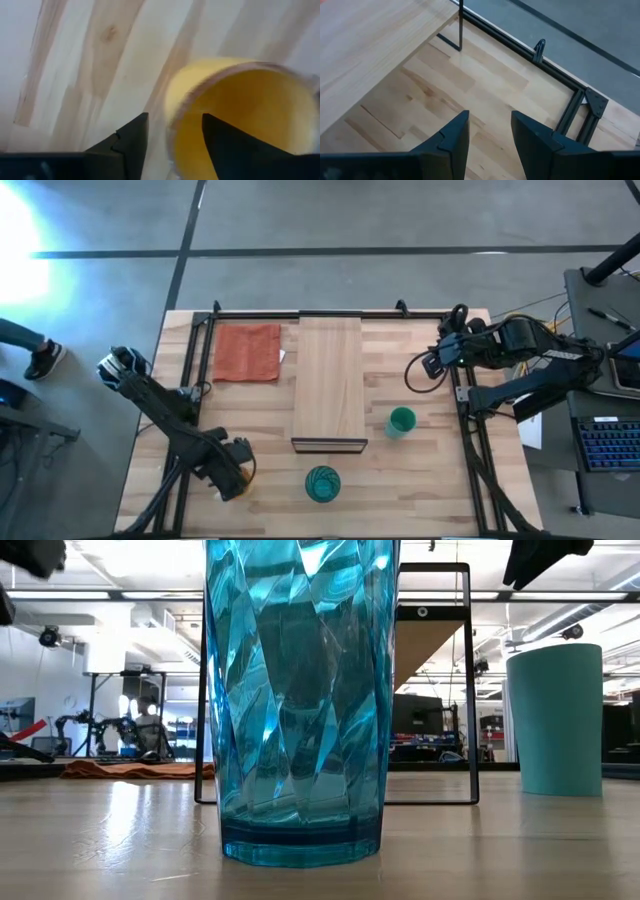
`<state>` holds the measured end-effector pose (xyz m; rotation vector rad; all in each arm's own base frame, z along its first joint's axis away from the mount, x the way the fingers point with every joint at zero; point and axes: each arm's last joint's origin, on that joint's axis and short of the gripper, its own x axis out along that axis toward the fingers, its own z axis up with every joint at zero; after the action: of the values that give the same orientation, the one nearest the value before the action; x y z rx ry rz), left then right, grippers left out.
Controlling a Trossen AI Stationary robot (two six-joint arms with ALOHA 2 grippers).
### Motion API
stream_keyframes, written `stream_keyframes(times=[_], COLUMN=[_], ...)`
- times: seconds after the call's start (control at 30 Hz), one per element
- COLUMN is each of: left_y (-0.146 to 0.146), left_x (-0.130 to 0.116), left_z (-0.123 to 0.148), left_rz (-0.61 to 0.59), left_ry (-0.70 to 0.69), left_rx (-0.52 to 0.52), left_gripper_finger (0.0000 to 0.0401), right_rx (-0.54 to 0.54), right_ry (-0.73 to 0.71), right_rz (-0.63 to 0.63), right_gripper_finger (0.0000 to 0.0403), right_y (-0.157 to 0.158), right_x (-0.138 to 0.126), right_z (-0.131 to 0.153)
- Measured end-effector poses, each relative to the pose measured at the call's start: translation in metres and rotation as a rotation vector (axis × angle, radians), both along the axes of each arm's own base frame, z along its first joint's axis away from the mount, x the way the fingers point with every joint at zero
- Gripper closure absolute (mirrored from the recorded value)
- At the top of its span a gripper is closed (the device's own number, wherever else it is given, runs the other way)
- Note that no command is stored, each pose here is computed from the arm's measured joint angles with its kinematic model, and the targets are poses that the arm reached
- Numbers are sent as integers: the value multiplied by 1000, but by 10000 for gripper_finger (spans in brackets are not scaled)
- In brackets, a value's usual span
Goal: Stack small to large cups/mugs on shelf
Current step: Put the yellow mug on the shelf
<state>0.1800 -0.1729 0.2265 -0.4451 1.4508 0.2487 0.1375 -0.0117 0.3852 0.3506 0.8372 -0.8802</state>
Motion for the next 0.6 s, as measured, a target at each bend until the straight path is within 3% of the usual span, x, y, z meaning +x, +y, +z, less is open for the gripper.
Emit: stream_keyframes(times=[0.13, 0.3, 0.5, 0.6], left_y=[2, 7, 24, 42], left_x=[0, 2, 8, 16], left_z=[-7, -9, -10, 5], left_rz=[14, 3, 39, 20], left_ry=[25, 4, -4, -17], left_rx=[11, -7, 9, 13], left_gripper_finger=[287, 382, 397, 398], right_rx=[0, -5, -4, -3], right_ry=[1, 7, 10, 9], right_rz=[0, 10, 6, 4], right_gripper_finger=[264, 264, 264, 264], right_y=[0, 0, -1, -1], right_x=[0, 0, -1, -1], right_z=[0, 0, 0, 0])
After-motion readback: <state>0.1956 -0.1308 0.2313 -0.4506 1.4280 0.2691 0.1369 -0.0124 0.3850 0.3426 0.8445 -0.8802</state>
